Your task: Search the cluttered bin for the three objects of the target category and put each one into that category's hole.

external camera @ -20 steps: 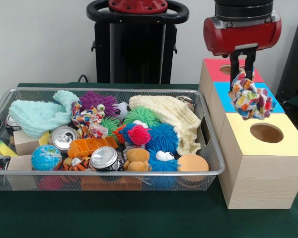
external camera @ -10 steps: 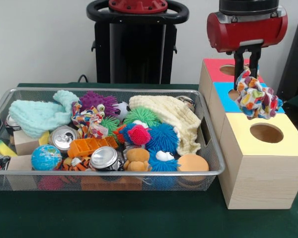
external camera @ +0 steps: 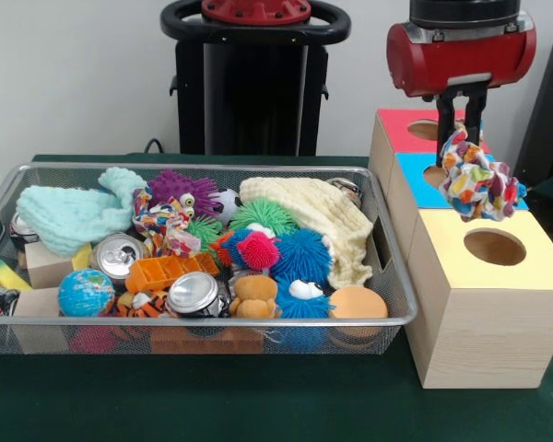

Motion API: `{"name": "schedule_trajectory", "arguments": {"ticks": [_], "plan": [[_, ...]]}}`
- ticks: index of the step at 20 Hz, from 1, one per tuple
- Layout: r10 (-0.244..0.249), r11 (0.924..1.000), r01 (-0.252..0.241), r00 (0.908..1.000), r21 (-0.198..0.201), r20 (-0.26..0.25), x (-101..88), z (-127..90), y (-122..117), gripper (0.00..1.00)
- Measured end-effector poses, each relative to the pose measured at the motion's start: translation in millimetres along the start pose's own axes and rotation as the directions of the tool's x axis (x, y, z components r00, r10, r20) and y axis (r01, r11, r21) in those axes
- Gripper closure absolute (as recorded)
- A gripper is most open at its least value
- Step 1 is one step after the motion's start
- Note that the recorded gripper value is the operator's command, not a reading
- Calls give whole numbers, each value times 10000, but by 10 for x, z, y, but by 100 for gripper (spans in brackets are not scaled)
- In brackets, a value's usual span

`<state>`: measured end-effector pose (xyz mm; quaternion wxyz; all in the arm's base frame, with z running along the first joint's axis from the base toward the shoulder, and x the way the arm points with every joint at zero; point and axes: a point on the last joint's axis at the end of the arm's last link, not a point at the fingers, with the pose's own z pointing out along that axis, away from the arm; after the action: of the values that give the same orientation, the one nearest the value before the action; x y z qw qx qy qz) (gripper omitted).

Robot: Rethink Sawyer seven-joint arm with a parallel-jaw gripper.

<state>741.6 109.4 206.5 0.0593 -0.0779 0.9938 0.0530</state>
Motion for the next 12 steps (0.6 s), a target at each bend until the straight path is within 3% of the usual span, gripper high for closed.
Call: {"name": "schedule_trajectory", "arguments": {"ticks": [12], "plan": [[-298, 9995, 298, 9996, 63, 19, -18, -2, 261, 100]]}}
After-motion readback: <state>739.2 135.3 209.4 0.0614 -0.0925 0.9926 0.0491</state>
